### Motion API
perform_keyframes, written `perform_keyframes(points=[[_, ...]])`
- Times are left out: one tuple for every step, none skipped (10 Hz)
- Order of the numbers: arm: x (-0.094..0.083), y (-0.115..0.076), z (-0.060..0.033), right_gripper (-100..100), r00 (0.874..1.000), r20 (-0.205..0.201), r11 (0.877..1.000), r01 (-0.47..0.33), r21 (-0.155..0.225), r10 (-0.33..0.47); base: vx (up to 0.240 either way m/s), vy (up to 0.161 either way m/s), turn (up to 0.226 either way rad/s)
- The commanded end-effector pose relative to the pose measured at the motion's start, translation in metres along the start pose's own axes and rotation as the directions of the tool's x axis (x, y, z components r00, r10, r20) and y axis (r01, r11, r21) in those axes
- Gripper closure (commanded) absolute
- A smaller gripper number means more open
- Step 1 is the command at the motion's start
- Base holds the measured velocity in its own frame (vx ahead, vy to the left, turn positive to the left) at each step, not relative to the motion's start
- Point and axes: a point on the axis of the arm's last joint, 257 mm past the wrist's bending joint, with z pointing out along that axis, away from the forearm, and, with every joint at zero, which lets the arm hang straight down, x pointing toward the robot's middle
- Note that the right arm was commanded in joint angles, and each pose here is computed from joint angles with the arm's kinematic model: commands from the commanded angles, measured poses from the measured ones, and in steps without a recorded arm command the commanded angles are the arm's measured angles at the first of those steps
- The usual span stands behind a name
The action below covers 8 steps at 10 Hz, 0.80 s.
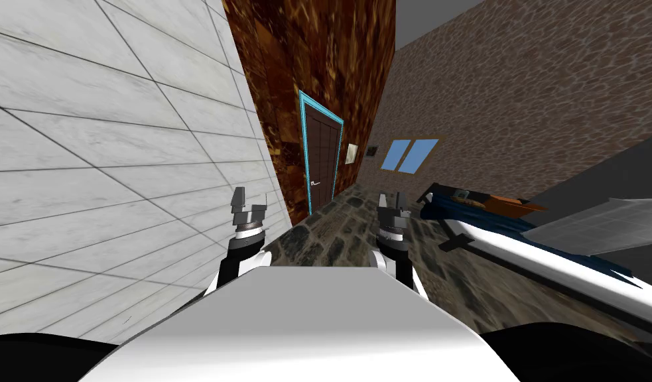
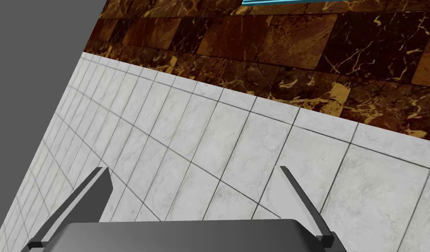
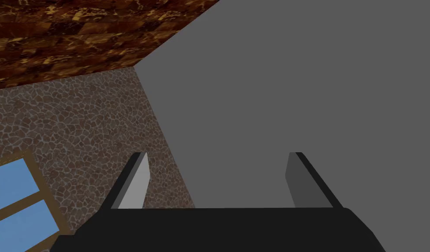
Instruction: Pull the door open
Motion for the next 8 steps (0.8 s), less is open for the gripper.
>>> perform_keyframes(points=[[0.003,-0.012,-0.0041,-100,1.000,-0.009,1.000,-0.016,0.019,0.016,0.059,0.011,0.147],[0.004,-0.019,-0.0065,-100,1.000,-0.014,0.999,-0.025,0.030,0.026,0.108,-0.007,0.159],[0.006,-0.026,-0.0091,-100,0.999,-0.018,0.999,-0.034,0.042,0.035,0.113,-0.020,0.083],[0.008,-0.034,-0.0122,-100,0.999,-0.023,0.997,-0.045,0.056,0.046,0.132,-0.004,0.084],[0.010,-0.044,-0.0162,-100,0.998,-0.029,0.996,-0.057,0.072,0.059,0.152,0.011,0.174],[0.011,-0.049,-0.0182,-100,0.997,-0.031,0.995,-0.062,0.081,0.065,0.129,0.002,0.113],[0.013,-0.059,-0.0225,-100,0.996,-0.036,0.992,-0.074,0.098,0.078,0.110,-0.009,0.136],[0.014,-0.065,-0.0252,-100,0.996,-0.039,0.991,-0.081,0.108,0.086,0.101,-0.012,0.126]])
